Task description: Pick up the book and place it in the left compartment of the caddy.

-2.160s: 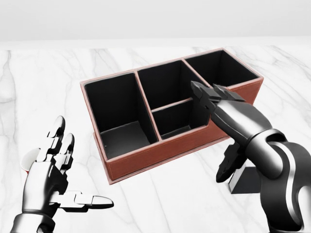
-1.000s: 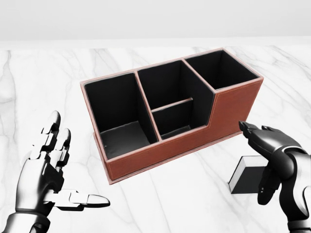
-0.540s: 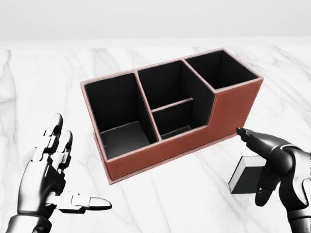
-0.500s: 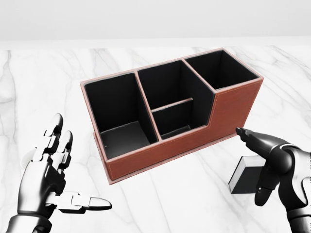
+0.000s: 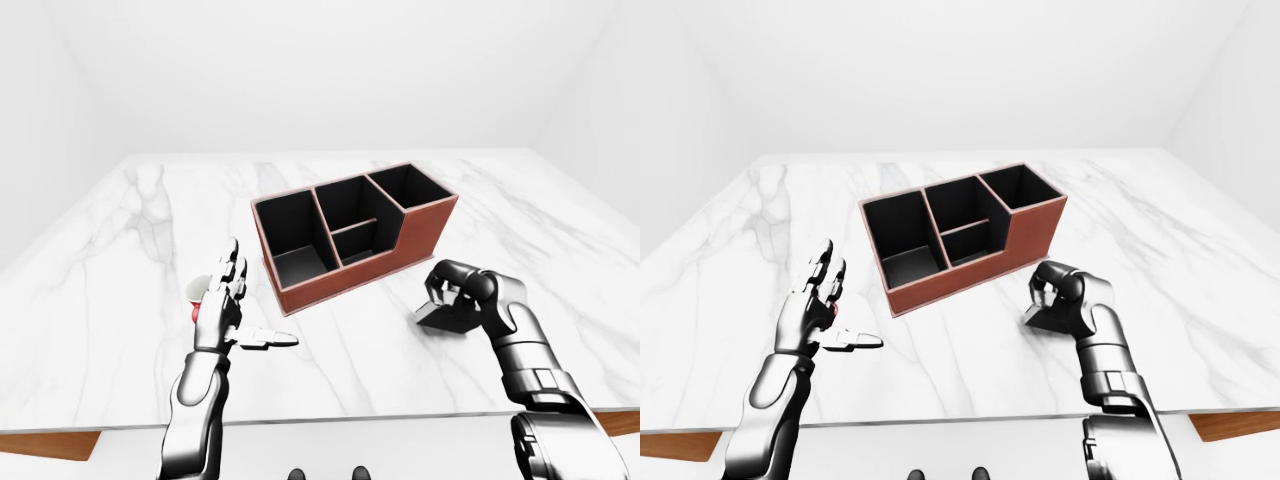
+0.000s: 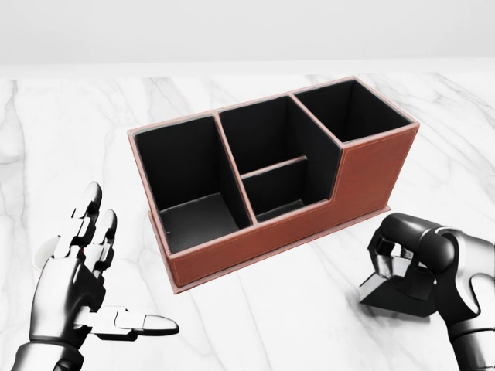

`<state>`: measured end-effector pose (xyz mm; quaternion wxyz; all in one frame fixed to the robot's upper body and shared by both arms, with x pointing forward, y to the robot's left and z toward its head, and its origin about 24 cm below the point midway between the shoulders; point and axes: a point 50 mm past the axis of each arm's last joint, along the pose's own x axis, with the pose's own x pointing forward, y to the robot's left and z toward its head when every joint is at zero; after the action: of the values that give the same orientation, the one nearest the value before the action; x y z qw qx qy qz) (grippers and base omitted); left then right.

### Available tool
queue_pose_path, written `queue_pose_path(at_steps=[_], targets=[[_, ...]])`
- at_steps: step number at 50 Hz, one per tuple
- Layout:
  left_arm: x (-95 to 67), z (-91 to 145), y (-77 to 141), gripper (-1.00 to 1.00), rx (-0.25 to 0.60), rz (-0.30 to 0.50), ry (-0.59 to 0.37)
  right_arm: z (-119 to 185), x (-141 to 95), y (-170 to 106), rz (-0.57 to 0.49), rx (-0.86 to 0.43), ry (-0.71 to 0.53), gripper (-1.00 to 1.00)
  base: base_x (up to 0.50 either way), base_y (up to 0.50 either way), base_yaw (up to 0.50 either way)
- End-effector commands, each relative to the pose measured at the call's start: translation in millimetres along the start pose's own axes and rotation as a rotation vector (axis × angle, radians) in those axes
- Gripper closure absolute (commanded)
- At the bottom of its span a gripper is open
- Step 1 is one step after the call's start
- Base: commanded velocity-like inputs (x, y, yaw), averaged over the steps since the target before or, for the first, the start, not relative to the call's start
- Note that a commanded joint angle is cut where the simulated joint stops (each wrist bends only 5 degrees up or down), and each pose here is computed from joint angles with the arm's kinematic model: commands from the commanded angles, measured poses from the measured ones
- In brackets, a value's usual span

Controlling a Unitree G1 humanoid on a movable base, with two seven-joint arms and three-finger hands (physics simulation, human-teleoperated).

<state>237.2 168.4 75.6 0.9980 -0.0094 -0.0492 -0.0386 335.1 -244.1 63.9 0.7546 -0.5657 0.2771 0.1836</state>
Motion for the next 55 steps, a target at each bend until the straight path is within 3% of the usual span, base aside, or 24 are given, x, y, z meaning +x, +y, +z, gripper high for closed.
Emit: queue_pose_path(at_steps=[1,7,17,28,42,55], targets=[[-1.6,0.8,-0.3,-1.00,0.003,0.002,-0.002,2.8,-0.1,-3.3,-0.008,0.001,-0.007,1.00,0.00,0.00,0.00],[-1.5,1.6,-0.1,-1.00,0.003,0.002,-0.006,10.6,-8.0,-16.8,-0.074,-0.038,-0.022,1.00,0.00,0.00,0.00],[0.3,2.6,1.8,-1.00,-0.001,0.006,-0.011,37.6,-45.6,-58.8,-0.335,-0.178,-0.046,1.00,0.00,0.00,0.00],[-0.6,5.2,2.3,-1.00,-0.003,0.007,-0.023,64.8,-76.5,-92.9,-0.534,-0.252,-0.057,1.00,0.00,0.00,0.00],[0.4,11.3,6.9,-1.00,-0.009,0.015,-0.050,114.7,-93.6,-107.7,-0.629,-0.276,-0.186,1.00,0.00,0.00,0.00],[-1.0,15.0,8.4,-1.00,-0.012,0.019,-0.066,152.9,-97.1,-99.7,-0.608,-0.246,-0.349,1.00,0.00,0.00,0.00]])
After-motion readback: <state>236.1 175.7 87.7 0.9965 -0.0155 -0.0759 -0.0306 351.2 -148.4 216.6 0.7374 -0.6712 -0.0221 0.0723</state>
